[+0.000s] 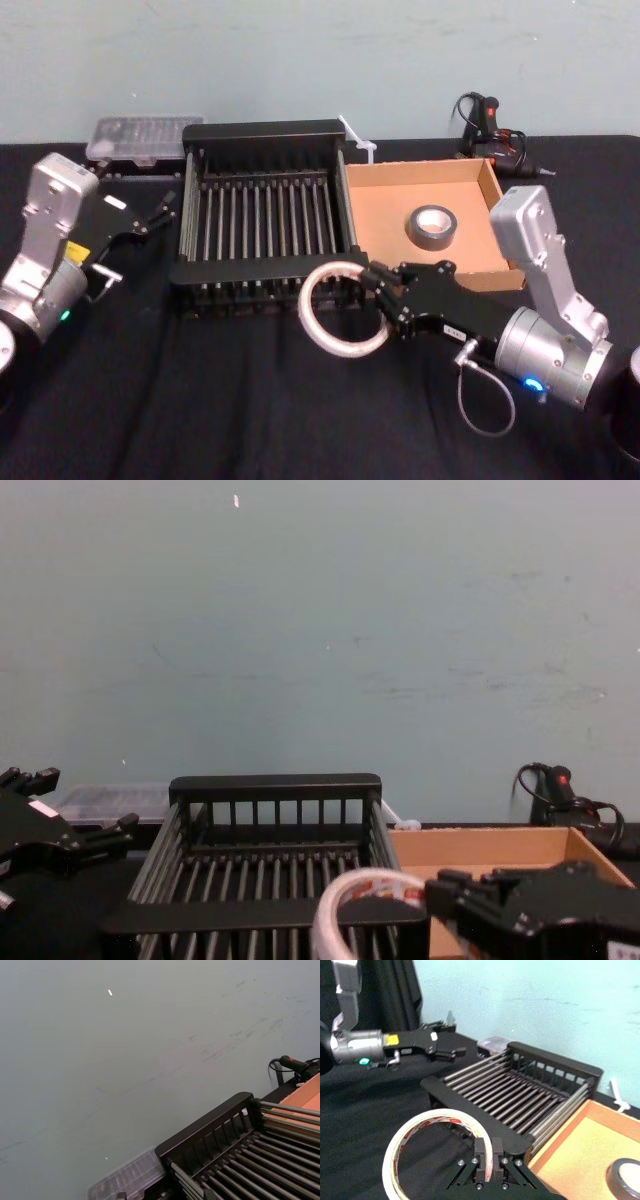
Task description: Pick up the white tape and place it into the black box , Pick up the silver tape and place it into the brown box.
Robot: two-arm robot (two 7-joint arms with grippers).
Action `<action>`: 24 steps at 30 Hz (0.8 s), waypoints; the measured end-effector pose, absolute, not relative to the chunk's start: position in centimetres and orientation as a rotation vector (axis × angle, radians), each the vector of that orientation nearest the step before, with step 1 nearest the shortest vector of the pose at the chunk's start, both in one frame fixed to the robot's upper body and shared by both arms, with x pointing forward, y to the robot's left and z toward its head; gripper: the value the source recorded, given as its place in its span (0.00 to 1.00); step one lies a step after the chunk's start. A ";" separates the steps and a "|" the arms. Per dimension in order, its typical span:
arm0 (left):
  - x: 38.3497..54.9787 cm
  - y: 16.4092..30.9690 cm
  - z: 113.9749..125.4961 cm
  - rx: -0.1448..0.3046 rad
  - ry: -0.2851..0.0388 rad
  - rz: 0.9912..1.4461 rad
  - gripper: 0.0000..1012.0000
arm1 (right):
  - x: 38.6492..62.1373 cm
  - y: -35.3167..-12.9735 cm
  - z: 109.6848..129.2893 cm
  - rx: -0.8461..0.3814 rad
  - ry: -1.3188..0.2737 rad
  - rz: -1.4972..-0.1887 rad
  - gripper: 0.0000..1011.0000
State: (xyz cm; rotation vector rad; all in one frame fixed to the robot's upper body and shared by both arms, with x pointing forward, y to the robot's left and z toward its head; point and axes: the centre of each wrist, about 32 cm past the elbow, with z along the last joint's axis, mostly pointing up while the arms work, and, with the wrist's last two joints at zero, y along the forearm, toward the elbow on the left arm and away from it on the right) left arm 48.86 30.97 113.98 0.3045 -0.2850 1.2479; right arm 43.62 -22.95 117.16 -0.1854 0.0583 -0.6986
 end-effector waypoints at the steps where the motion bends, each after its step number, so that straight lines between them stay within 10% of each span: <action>1: 48.9 31.0 114.0 0.304 -0.285 1.248 0.99 | 43.6 -23.0 117.2 -0.172 0.062 -0.710 0.09; 24: 48.9 31.0 114.0 0.304 -0.285 1.248 0.99 | 44.6 -23.3 116.8 -0.095 0.086 -0.829 0.09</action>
